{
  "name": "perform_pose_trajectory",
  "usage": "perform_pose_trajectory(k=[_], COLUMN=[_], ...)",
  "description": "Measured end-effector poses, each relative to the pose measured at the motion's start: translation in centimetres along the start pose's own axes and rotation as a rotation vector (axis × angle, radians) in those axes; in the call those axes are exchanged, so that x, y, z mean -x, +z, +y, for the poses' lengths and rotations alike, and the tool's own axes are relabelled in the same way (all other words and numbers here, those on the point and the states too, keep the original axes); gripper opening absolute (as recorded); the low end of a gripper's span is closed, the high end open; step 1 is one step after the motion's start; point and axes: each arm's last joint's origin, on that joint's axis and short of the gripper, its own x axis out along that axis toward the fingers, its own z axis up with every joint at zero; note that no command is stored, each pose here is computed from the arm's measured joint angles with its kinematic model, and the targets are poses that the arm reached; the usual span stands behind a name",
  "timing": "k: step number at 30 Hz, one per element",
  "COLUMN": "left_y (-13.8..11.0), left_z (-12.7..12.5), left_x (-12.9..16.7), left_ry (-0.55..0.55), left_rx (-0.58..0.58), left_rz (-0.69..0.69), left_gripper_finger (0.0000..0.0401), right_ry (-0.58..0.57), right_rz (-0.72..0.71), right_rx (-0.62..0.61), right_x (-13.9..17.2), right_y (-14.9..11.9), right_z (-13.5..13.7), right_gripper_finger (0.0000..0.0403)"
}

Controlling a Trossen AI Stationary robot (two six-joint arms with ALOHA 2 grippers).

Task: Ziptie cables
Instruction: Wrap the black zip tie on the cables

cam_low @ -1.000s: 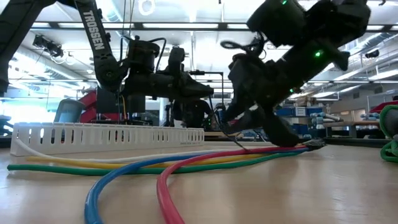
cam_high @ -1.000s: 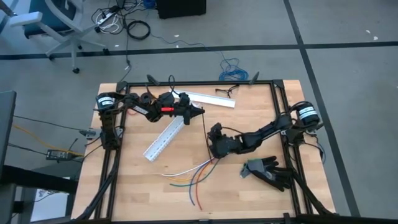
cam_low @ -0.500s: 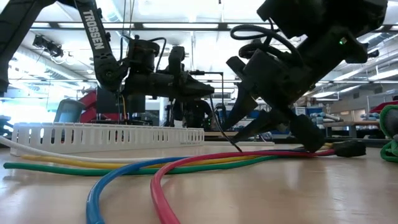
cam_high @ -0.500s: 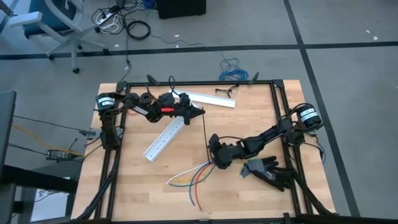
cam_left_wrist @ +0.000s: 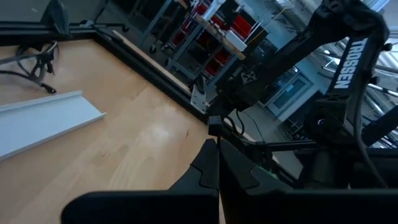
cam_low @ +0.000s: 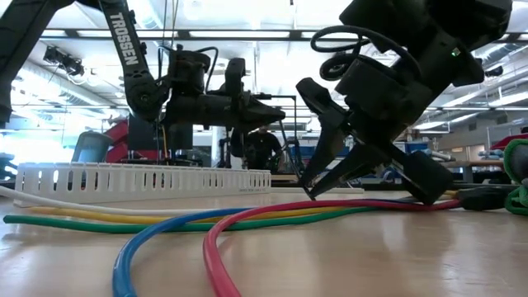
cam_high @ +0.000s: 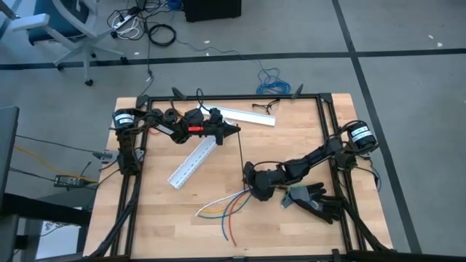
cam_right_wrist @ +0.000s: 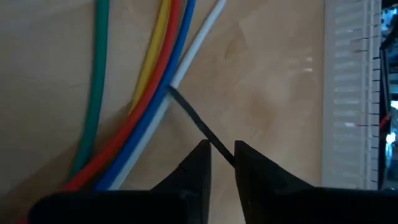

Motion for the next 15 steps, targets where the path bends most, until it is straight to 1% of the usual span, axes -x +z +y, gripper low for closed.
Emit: perform_pose_trajectory(k=[3,6,7,9,15], left_y=[-0.1,-0.2,-0.2,-0.2,-0.3], left_z=[-0.1,-0.4,-0.5,-0.7,-1.6], left_x=[-0.1,-0.2,-0.2,-0.3,-0.5], left_ry=[-0.003,-0.016,-0.020,-0.035,-0.080], left_rx=[0.001,-0.013,-0.017,-0.057,-0.317], left_rz=[0.002,0.003,0.004,-0.006,-0.039], left_gripper_finger=[0.0000,0.0000,0.0000,0.0000,0.0000], right_ry=[0.007,0.006,0.002,-0.018,-0.102], right_rz=[-0.004,0.007,0.014,0.021,-0.004], right_rx=[-0.013,-0.080,-0.128,-0.267,-0.712], right_x=[-0.1,-0.2,-0.3,-0.5,-0.6], right_y=[-0.3,-0.7,-0.9,-1.4,-3.2], right_z=[-0.2,-0.5,-0.6,-1.1,-3.5], right_gripper_finger=[0.0027,0.0005,0.0004,0.0002,0.0000])
